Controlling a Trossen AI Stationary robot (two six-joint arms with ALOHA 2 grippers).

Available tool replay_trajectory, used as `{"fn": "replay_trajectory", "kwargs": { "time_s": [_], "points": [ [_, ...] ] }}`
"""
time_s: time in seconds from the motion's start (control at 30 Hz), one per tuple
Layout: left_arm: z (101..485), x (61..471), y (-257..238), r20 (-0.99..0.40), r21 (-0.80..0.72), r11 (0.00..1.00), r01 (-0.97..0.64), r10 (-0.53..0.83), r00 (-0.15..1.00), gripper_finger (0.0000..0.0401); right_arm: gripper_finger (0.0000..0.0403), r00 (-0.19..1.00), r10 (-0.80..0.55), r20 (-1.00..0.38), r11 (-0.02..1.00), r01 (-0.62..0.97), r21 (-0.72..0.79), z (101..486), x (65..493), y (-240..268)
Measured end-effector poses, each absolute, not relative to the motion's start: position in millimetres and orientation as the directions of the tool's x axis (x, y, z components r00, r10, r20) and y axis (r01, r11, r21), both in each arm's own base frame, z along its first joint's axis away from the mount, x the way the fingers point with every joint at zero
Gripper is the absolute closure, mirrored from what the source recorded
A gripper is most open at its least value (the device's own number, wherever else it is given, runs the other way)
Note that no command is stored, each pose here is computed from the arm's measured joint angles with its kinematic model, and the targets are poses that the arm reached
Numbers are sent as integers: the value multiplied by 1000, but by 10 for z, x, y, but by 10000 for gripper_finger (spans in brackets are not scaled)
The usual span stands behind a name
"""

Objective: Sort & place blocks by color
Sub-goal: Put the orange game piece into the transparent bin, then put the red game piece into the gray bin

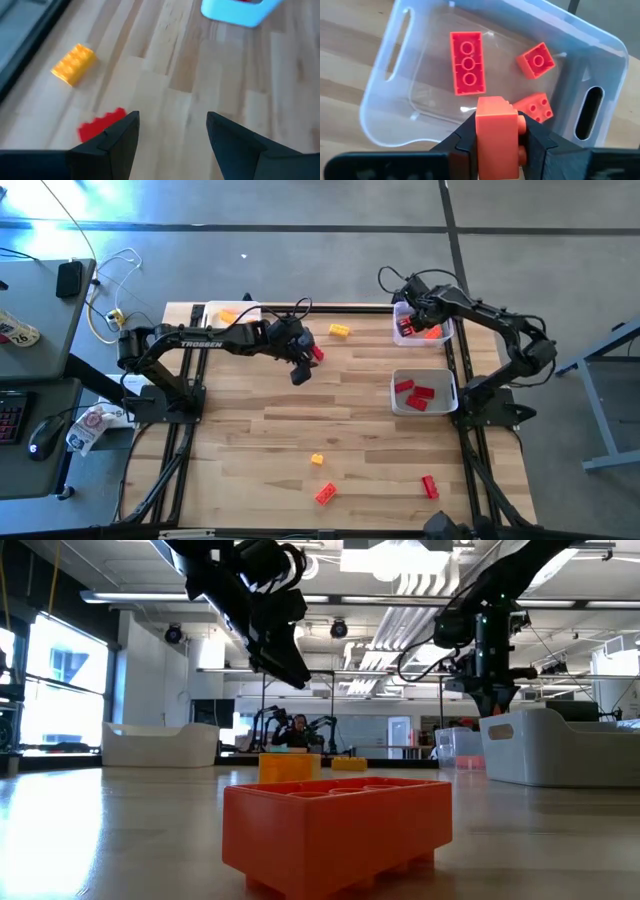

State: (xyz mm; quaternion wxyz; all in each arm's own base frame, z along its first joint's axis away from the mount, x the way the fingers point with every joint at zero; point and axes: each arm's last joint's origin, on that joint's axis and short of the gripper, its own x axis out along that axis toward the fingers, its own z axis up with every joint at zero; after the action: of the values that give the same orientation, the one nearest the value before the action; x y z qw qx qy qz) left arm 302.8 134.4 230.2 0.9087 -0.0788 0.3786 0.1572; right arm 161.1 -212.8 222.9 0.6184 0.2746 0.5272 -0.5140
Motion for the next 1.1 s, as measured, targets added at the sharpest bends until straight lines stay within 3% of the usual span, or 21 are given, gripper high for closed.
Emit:
{"fn": "replay_trajectory", "kwargs": {
  "time_s": [0.23,0.57,1.1],
  "points": [
    [2298,2996,1406,-717,207,969,-136,245,652,184,284,-79,-343,-936,355,912,-207,2229,1610,-2130],
    [2297,2856,1671,-717,441,893,84,295,631,184,219,-54,-368,-928,385,900,-205,2236,1682,-2108],
    [1968,2958,2042,-774,464,867,181,297,560,196,210,11,-362,-932,369,920,-132,2242,1716,-2125]
  ]
}}
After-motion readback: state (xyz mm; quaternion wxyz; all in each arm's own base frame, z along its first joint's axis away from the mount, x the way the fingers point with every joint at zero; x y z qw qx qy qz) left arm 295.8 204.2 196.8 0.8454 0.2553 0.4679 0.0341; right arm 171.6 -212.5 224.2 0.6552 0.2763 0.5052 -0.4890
